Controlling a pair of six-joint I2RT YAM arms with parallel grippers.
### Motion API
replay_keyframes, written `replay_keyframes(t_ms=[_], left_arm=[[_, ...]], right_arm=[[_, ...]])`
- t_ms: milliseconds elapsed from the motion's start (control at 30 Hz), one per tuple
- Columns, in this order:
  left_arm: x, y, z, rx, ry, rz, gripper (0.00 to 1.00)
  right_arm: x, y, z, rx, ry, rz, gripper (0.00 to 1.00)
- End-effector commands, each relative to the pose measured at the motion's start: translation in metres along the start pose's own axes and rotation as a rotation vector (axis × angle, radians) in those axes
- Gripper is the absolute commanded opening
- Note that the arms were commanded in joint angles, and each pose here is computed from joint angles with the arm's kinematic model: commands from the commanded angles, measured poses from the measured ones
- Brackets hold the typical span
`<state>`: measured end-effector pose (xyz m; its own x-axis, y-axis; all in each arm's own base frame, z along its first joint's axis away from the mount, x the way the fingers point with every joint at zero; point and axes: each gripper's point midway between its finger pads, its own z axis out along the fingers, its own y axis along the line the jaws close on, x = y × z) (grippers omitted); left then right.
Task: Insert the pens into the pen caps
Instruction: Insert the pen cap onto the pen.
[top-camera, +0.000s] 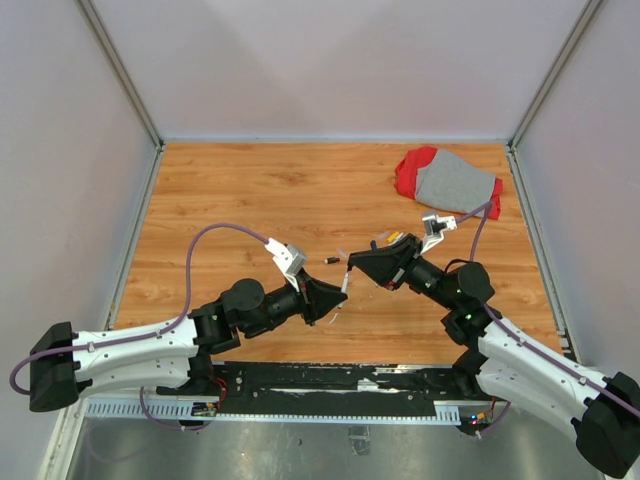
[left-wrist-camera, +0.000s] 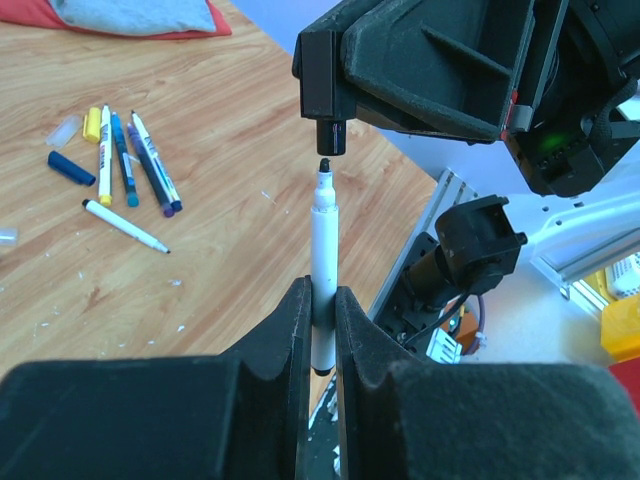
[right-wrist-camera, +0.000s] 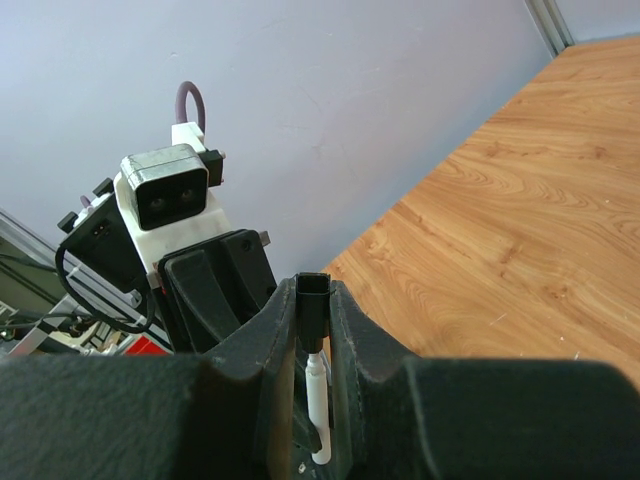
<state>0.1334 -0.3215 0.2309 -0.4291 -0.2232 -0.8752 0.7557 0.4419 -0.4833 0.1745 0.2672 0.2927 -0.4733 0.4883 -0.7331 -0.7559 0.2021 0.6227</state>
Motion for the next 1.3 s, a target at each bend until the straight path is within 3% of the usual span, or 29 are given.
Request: replay_keyframes(t_ms=[0,1267], left_arm=[[-0.008,-0.008,0.002,0.028,-0.035,-0.008,0.0],[-0.008,-0.008,0.004,0.026,-0.029,-0.003,0.0]], right_arm=[[-0.009,0.011,-0.002,-0.04,-0.059,0.002,0.01],[0.018,0.001,-0.007,-0.024,0.052,0.022,0.01]])
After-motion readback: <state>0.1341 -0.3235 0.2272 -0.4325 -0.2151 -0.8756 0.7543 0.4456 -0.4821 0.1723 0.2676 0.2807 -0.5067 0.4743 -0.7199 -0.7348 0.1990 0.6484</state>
